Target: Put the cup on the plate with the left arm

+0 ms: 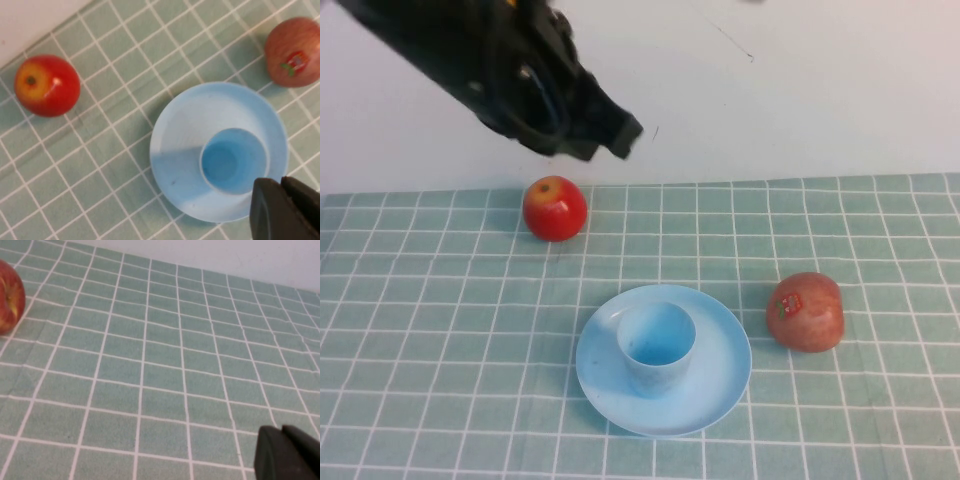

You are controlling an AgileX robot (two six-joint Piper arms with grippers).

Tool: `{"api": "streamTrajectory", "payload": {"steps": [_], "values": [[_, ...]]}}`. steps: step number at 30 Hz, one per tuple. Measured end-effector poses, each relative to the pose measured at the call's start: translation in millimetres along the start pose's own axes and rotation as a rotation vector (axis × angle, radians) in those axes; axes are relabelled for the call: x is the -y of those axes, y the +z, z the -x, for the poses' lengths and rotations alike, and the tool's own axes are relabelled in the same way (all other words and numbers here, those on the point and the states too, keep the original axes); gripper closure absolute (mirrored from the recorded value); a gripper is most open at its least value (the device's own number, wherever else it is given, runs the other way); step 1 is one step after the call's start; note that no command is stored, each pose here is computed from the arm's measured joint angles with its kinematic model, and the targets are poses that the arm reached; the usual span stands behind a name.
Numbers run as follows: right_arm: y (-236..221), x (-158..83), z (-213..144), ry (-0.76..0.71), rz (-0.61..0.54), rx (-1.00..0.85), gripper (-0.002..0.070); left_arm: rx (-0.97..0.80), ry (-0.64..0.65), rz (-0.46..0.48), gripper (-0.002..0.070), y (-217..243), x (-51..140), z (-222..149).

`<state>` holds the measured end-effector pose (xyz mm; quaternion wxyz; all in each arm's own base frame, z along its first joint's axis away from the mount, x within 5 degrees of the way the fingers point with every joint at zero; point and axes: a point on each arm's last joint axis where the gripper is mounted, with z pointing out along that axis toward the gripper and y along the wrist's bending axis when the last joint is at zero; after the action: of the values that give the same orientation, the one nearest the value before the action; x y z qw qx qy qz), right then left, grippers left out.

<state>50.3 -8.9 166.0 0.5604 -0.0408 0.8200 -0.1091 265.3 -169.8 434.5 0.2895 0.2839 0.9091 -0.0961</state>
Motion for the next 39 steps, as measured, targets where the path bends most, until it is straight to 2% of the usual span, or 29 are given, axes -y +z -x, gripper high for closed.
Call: {"api": "streamTrajectory", "payload": {"steps": [5,10,12,16,19,22,26,29,33,39], "values": [[0,0,0,0.0,0.0,0.0,0.0678,0.14,-0.021,-0.071,0.0673,-65,9.8,-17],[0,0,0,0.0,0.0,0.0,0.0678,0.217,-0.027,-0.112,0.0673,-101,15.3,-31],[0,0,0,0.0,0.0,0.0,0.0678,0.232,-0.027,-0.101,0.0674,-107,14.6,-33],[0,0,0,0.0,0.0,0.0,0.0678,0.236,-0.044,-0.02,0.0675,-111,7.4,-36],[0,0,0,0.0,0.0,0.0,0.0678,0.223,-0.092,0.041,0.0675,-104,-4.2,-44],[0,0,0,0.0,0.0,0.0,0.0678,0.293,-0.164,0.065,0.0676,-96,-18.8,-57],[0,0,0,0.0,0.0,0.0,0.0678,0.425,-0.31,0.107,0.0676,-81,-39.3,-97],[0,0,0,0.0,0.0,0.0,0.0678,0.537,-0.406,0.166,0.0676,-73,-46.4,-139],[0,0,0,0.0,0.0,0.0,0.0678,0.633,-0.468,0.263,0.0676,-57,-43.7,-202],[0,0,0,0.0,0.0,0.0,0.0678,0.774,-0.462,0.385,0.0676,-27,-28.7,-282]]}}
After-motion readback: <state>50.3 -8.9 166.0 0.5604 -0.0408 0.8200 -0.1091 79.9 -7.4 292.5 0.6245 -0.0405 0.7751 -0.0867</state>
